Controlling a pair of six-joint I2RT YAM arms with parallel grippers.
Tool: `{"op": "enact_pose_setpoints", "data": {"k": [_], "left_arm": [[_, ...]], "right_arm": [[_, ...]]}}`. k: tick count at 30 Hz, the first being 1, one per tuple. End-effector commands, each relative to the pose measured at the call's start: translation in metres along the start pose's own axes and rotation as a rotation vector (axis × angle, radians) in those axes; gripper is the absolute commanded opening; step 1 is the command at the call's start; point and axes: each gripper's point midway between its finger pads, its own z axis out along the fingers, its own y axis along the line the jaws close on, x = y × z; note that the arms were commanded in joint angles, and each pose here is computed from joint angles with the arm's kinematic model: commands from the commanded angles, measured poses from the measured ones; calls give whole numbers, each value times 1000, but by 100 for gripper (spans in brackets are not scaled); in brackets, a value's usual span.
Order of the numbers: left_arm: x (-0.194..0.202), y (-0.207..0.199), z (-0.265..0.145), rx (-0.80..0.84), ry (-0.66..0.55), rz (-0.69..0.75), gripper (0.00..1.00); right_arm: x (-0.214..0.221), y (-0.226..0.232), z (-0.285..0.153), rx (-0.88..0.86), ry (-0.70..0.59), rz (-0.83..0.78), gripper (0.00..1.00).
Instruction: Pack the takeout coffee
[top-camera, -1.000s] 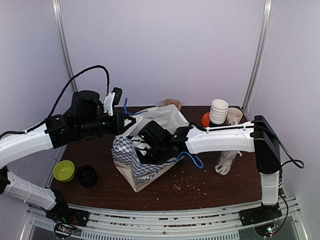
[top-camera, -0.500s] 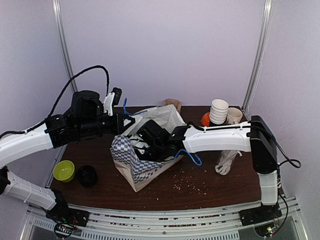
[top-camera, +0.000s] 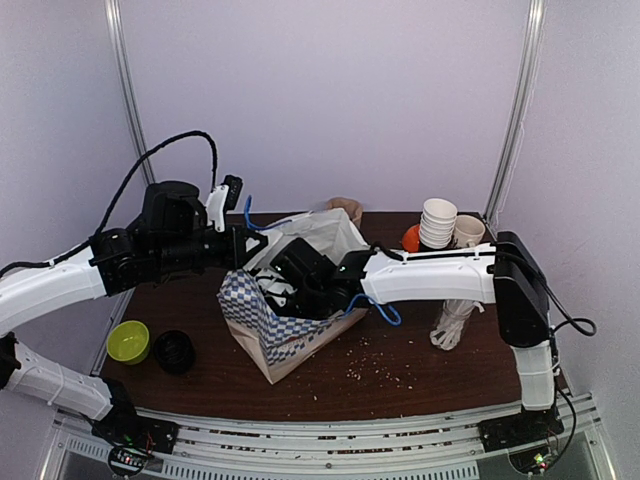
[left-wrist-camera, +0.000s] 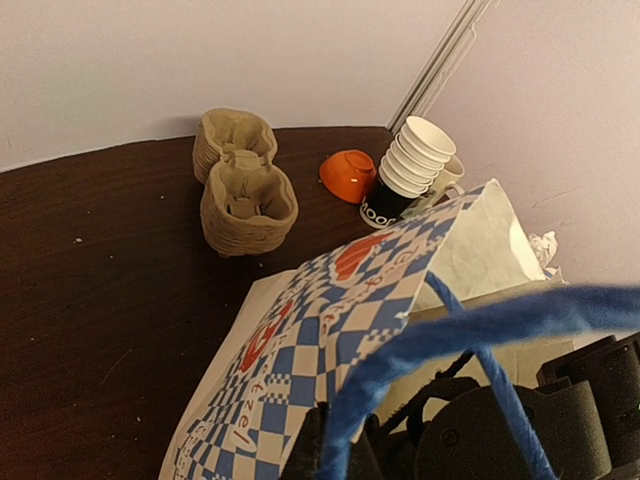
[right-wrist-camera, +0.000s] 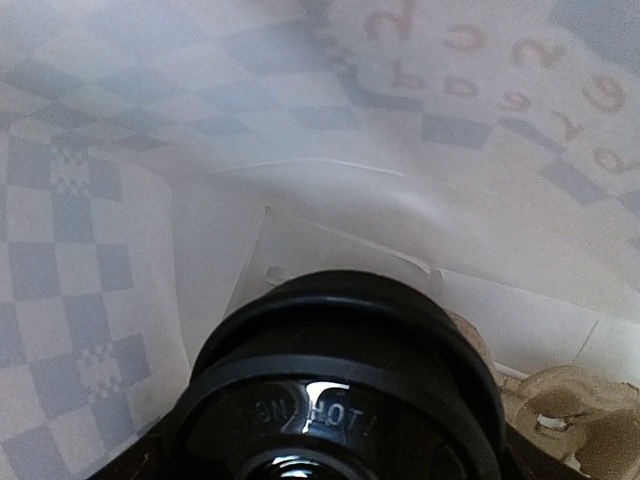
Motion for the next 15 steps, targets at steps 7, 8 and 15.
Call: {"op": "enact_pose_setpoints", "data": {"k": [7,8,15], "left_arm": [[-6,-28,-6,118,-7,6,0],[-6,-27,-6,117,-6,6,0],[-5,-26,-5,113,-4,7,0]], "right_arm": [[188,-13,52,28,591,1,67],[189,-13,53,28,595,2,67],[181,-11,49,20,585,10,72]]}}
